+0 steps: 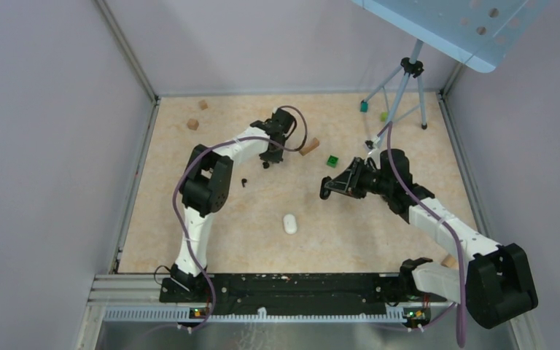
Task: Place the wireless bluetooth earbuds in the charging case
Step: Pick up the left earbud from the center of the board.
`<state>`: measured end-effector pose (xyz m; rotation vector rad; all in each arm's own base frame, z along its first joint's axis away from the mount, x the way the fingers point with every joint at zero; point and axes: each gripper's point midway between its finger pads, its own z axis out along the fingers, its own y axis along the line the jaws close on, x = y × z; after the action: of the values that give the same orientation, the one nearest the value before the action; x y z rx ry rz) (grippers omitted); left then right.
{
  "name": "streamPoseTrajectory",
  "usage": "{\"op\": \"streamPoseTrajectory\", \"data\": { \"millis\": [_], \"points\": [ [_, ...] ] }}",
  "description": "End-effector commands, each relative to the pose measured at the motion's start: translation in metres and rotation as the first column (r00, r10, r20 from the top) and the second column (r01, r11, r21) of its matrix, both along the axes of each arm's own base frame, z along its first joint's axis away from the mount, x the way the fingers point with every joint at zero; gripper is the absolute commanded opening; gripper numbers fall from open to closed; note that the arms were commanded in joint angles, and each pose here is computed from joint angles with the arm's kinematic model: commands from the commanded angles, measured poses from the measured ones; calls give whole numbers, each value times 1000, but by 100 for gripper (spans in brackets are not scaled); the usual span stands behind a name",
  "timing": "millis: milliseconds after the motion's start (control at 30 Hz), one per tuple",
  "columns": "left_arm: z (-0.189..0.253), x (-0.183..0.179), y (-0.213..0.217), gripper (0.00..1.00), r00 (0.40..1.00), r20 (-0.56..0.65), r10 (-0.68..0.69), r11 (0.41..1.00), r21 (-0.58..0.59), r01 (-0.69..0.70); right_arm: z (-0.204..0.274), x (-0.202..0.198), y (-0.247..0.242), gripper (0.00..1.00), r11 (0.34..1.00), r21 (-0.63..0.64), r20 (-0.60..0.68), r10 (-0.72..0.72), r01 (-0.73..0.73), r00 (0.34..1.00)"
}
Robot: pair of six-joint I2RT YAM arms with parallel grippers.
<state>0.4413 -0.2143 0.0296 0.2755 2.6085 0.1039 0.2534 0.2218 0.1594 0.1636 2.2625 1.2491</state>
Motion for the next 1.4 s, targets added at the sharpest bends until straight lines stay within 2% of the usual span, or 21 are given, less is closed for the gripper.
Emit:
{"op": "streamPoseTrajectory", "data": {
  "millis": [0, 333, 567, 1367],
  "points": [
    [30, -3, -6, 29, 998, 62, 2, 1000, -9, -2, 28, 9, 4, 0, 1000, 27, 92, 6, -8, 996],
    [28, -7, -8, 31, 998, 66, 12, 1000, 21, -13, 28, 5, 0, 0, 999, 31, 101, -14, 11, 995],
    [40, -8, -5, 32, 992, 122, 21, 999, 21, -24, 27, 4, 0, 0, 999, 32, 99, -10, 7, 995],
    [23, -27, 5, 32, 996, 77, 51, 997, 57, -56, 27, 4, 0, 0, 999, 36, 93, -15, 12, 996]
  ]
}}
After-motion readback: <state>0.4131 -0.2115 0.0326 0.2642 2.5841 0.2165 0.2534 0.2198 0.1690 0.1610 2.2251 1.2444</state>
